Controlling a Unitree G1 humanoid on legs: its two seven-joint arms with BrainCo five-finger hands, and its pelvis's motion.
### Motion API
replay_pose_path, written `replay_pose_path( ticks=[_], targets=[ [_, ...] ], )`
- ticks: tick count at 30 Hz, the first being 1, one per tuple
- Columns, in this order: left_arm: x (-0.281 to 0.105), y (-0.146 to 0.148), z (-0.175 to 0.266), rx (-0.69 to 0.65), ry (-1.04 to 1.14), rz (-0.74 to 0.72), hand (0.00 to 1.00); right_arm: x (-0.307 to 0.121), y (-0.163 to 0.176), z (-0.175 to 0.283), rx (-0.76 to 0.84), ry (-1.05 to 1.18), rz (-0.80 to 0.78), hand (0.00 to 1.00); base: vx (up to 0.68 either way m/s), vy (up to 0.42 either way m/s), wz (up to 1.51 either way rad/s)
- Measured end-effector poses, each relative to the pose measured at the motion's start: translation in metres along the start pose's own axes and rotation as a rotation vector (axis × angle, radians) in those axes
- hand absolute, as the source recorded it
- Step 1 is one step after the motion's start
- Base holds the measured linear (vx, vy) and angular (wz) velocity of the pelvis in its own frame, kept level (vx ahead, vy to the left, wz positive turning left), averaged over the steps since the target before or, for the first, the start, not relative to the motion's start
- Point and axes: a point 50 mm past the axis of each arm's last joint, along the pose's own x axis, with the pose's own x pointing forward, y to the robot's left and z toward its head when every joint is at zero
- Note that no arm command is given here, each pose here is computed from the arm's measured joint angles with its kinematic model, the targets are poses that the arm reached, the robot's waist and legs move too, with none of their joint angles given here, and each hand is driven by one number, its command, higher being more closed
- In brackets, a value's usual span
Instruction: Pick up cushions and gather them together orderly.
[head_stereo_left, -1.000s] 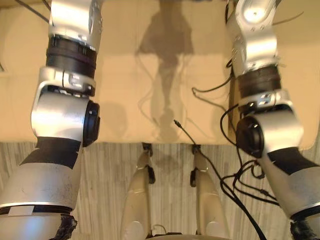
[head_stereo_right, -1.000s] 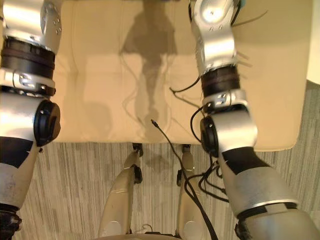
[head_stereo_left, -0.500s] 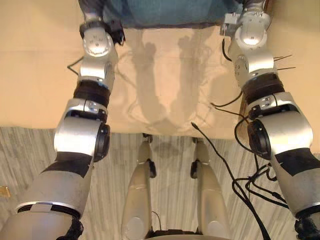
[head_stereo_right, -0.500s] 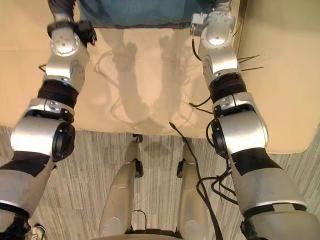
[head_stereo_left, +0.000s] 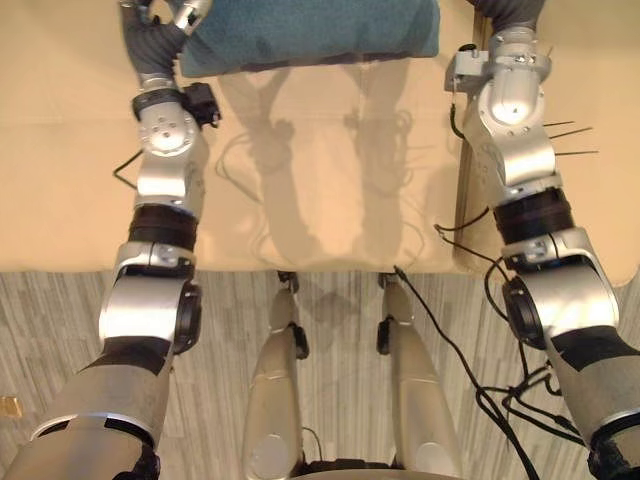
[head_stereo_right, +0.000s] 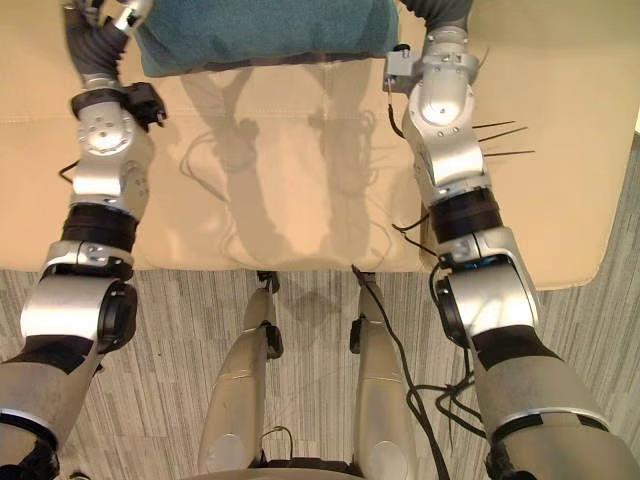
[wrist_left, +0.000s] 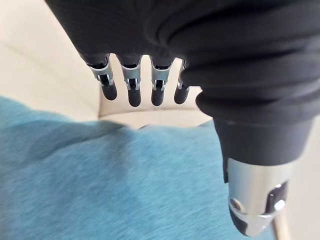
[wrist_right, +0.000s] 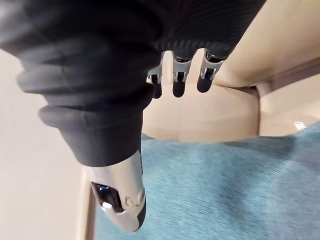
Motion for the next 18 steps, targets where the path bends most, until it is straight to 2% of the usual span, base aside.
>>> replay_pose_path(
  ticks=[3, 5, 6, 8, 11, 13, 16, 18],
  targets=[
    [-0.047, 0.021, -0.016, 0.016, 0.015, -0.032, 0.0, -0.053, -0.018, -0.019, -0.016, 0.072, 0.037, 0.0, -0.03, -0.009, 0.11],
    [-0.105, 0.036, -0.042, 0.018, 0.137, -0.077, 0.0, -0.111, -0.033, -0.04, -0.051, 0.209, 0.086, 0.0, 0.01, -0.021, 0.11],
    [-0.123, 0.041, -0.051, 0.024, 0.191, -0.085, 0.0, -0.127, -0.036, -0.047, -0.061, 0.259, 0.101, 0.0, 0.03, -0.026, 0.03],
    [-0.197, 0.056, -0.085, 0.047, 0.457, -0.107, 0.0, -0.195, -0.046, -0.069, -0.082, 0.484, 0.133, 0.0, 0.05, -0.033, -0.06],
    [-0.267, 0.066, -0.109, 0.093, 0.726, -0.175, 0.0, -0.265, -0.055, -0.087, -0.101, 0.741, 0.159, 0.0, 0.04, -0.016, -0.08],
    [-0.329, 0.084, -0.127, 0.163, 0.989, -0.232, 0.0, -0.334, -0.067, -0.102, -0.132, 1.026, 0.162, 0.0, 0.07, -0.014, -0.09],
    [-0.383, 0.108, -0.137, 0.249, 1.246, -0.274, 0.0, -0.403, -0.088, -0.105, -0.208, 1.325, 0.153, 0.0, 0.06, 0.001, -0.03],
    [-0.4, 0.119, -0.138, 0.284, 1.328, -0.274, 0.0, -0.434, -0.101, -0.1, -0.247, 1.459, 0.136, 0.0, 0.04, 0.016, -0.02]
  ],
)
